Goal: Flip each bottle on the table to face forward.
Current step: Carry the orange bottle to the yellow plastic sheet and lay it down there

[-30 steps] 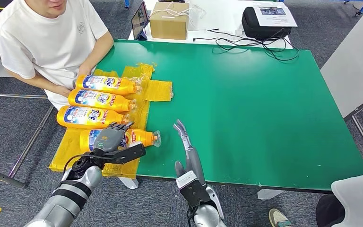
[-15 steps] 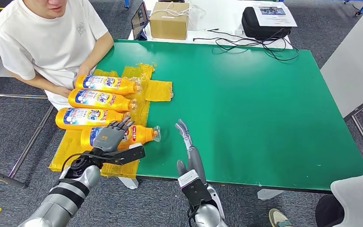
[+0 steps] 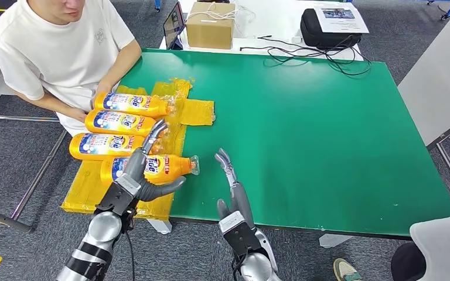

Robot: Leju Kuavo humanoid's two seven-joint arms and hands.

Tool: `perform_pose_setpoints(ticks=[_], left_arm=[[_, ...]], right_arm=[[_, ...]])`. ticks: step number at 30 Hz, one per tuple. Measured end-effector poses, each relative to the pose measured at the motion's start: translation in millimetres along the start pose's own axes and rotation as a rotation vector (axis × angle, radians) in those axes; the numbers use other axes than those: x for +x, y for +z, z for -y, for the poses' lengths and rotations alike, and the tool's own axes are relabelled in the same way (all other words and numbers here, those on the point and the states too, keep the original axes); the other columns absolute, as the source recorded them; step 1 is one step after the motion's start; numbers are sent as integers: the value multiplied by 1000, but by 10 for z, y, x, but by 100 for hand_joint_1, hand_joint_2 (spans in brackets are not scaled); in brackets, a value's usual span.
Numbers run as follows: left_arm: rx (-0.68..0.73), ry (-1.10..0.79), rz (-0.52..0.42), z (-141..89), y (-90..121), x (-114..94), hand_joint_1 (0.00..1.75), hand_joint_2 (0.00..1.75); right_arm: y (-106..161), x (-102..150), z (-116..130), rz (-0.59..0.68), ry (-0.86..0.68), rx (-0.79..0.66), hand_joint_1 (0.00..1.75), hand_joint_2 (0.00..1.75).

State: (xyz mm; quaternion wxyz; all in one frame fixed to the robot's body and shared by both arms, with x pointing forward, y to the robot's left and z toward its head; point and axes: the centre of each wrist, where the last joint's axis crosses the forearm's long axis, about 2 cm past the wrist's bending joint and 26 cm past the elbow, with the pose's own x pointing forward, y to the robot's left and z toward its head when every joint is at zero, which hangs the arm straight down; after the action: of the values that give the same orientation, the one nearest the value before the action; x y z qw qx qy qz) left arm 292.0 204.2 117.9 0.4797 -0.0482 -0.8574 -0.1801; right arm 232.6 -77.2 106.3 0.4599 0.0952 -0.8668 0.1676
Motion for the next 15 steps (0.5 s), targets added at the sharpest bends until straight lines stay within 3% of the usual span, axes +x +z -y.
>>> perform_pose_setpoints(ticks=[6, 10, 15], left_arm=[[47, 51, 45, 18, -52, 113, 0, 175], [133, 207, 67, 37, -85, 163, 0, 175], [220, 361, 55, 108, -99, 215, 0, 175]], right_arm=[[12, -13, -7, 0, 10, -5, 0, 0], [16, -13, 4, 32, 51, -77, 0, 175], [-11, 39, 62, 56, 129, -295, 0, 175]])
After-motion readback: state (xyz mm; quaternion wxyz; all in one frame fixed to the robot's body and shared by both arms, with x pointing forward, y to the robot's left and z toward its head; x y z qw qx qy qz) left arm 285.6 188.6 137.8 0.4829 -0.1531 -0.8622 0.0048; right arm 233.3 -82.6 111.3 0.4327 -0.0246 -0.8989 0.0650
